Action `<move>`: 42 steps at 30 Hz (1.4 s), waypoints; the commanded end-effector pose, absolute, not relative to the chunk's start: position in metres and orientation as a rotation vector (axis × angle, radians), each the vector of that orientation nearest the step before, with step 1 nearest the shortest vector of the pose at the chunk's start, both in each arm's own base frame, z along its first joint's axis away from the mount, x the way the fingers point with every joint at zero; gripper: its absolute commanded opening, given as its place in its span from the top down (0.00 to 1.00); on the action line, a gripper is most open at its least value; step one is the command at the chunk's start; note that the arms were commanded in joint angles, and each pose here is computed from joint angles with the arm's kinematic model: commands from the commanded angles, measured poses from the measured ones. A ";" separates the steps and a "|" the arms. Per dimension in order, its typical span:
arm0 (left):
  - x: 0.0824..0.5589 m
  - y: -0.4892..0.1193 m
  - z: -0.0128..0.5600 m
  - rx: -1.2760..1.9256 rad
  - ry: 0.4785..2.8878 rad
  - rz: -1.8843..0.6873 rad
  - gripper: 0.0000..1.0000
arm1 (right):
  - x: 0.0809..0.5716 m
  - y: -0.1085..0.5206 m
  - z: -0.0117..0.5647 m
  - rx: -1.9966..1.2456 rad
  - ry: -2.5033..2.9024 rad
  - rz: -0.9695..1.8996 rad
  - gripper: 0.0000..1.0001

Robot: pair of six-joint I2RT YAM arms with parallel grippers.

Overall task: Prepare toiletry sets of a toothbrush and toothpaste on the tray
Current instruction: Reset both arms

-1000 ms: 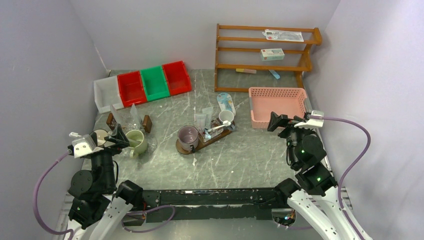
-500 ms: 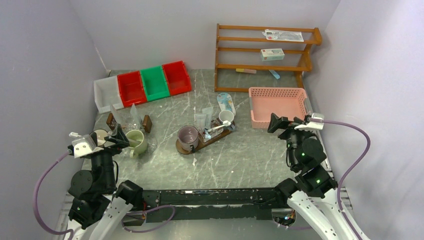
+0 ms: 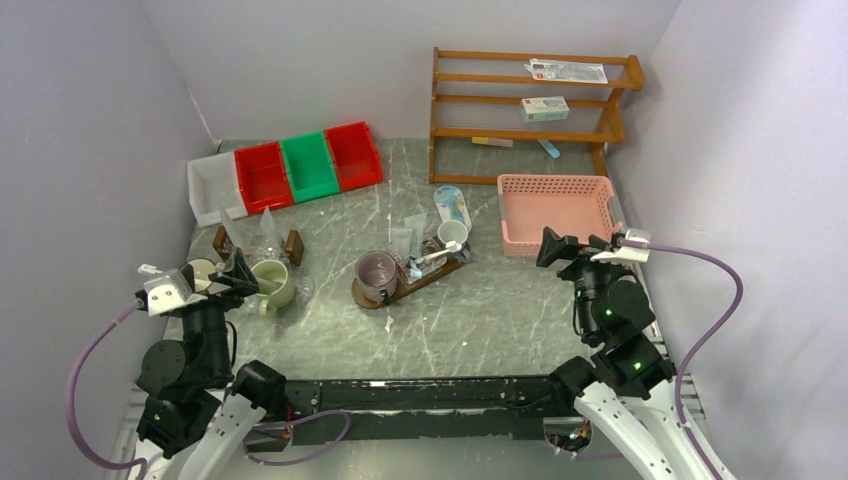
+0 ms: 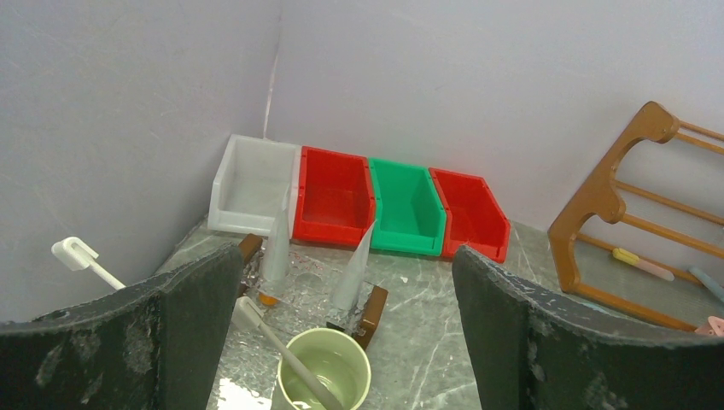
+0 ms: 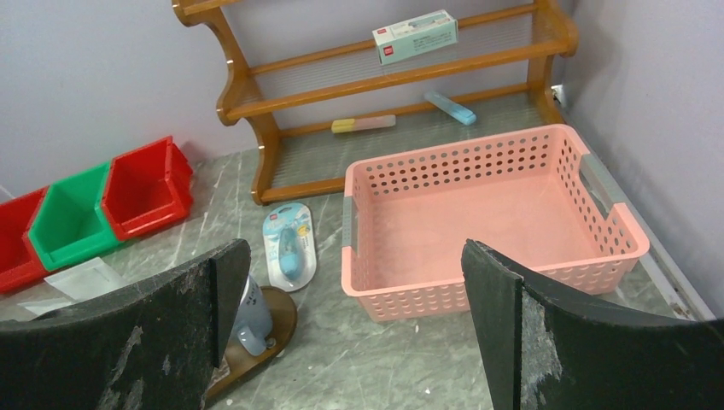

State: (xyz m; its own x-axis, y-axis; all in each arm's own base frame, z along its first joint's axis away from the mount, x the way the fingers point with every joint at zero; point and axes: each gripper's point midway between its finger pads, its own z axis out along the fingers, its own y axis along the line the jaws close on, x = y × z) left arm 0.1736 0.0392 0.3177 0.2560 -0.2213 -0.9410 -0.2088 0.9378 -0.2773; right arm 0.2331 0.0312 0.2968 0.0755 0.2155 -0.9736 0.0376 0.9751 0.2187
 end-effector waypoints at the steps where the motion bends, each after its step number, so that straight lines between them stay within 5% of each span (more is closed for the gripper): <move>1: 0.171 0.038 0.324 -0.375 1.305 -0.030 0.03 | 0.233 0.030 0.293 0.200 1.489 0.126 0.00; 42: 0.172 0.037 0.324 -0.371 1.303 -0.031 0.03 | 0.233 0.035 0.293 0.172 1.487 0.143 0.00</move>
State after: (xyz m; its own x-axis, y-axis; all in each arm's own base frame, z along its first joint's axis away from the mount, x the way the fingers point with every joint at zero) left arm 0.1736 0.0392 0.3178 0.2562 -0.2211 -0.9410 -0.2084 0.9379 -0.2772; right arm 0.2327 0.0347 0.2944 0.0745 0.2100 -0.9748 0.0146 0.9772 0.2117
